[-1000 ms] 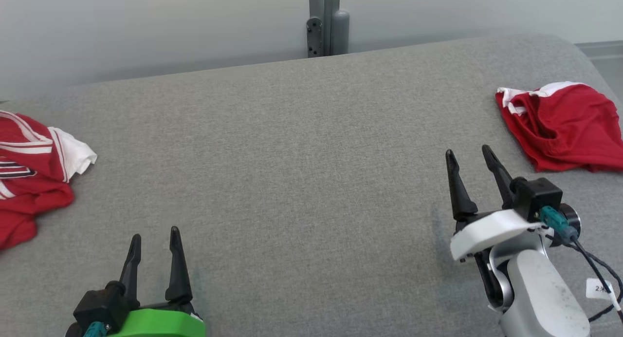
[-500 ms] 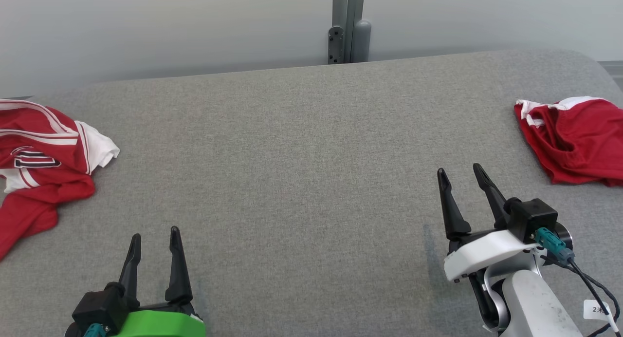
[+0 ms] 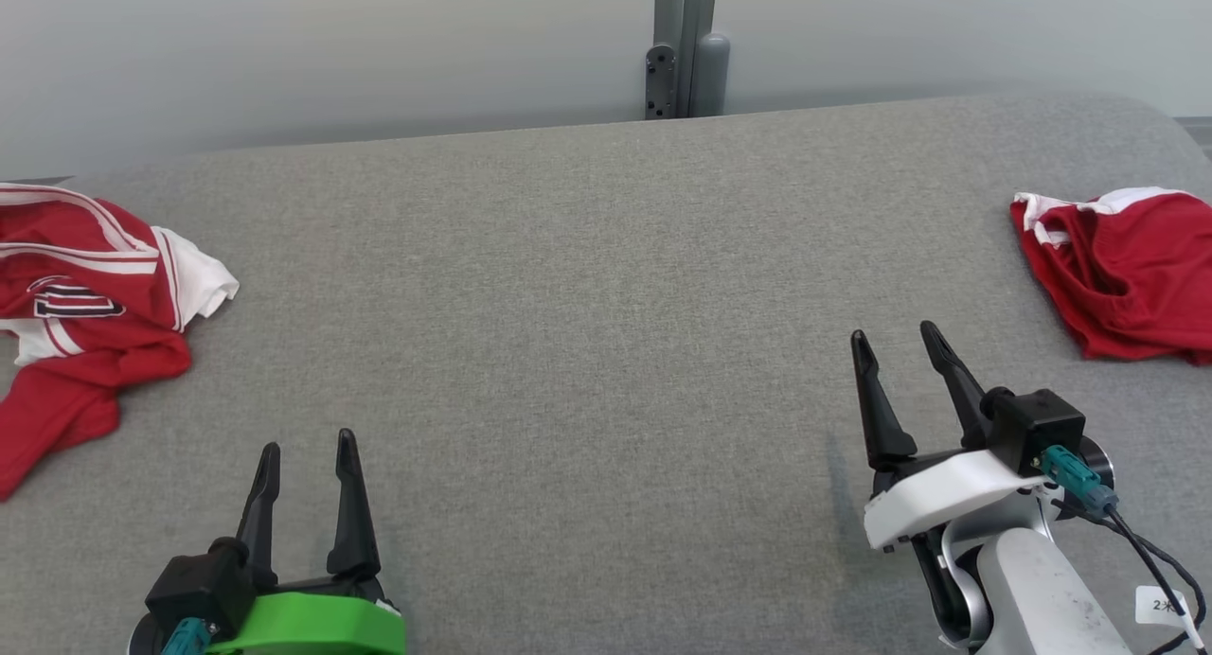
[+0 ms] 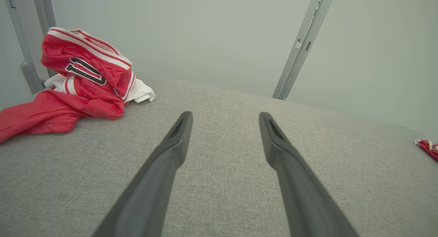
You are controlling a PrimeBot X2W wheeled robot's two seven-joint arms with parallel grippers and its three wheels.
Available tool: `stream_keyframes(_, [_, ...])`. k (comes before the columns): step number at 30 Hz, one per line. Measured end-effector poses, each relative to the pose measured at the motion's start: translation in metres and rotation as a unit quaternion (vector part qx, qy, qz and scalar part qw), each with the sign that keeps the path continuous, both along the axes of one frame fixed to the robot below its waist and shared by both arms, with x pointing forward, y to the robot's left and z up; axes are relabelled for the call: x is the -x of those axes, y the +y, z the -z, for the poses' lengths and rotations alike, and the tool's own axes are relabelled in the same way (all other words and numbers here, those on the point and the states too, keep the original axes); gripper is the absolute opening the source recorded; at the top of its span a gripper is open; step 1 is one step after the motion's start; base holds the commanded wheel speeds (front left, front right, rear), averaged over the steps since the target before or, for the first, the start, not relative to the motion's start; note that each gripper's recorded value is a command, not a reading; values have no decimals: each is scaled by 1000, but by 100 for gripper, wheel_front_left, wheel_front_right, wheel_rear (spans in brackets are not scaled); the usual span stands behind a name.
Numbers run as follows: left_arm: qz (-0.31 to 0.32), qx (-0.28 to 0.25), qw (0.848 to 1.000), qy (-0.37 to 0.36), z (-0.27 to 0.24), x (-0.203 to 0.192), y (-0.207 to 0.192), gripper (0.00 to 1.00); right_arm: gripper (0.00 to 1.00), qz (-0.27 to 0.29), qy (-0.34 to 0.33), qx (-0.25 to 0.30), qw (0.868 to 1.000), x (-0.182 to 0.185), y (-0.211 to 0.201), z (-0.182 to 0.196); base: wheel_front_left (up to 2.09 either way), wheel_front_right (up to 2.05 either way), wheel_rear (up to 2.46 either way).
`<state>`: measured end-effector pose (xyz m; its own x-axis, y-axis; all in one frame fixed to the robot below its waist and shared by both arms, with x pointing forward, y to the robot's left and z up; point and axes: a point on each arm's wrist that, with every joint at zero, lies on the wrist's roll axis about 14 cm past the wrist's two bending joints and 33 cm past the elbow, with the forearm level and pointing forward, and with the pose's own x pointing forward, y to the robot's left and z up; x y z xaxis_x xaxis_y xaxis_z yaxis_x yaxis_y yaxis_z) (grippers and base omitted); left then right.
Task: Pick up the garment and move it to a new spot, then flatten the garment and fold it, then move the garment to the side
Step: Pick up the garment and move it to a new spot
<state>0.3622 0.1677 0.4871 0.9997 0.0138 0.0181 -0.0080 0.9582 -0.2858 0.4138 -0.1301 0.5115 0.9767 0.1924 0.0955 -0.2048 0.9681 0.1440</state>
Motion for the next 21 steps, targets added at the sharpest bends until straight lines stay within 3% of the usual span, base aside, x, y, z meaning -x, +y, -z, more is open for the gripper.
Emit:
stream_keyframes(5, [-17, -1, 1000, -7, -5, 3, 9, 100, 100, -17, 0, 2, 1000, -5, 13, 1, 0, 0, 0])
stream_keyframes(12, [-88, 1, 996, -8, -8, 25, 50, 100, 100, -85, -4, 4, 996, -17, 63, 0, 0, 0, 0])
stream_keyframes(21, [-214, -3, 977, -6, -11, 85, 116, 100, 100, -217, -2, 4, 976, -14, 161, 1, 0, 0, 0])
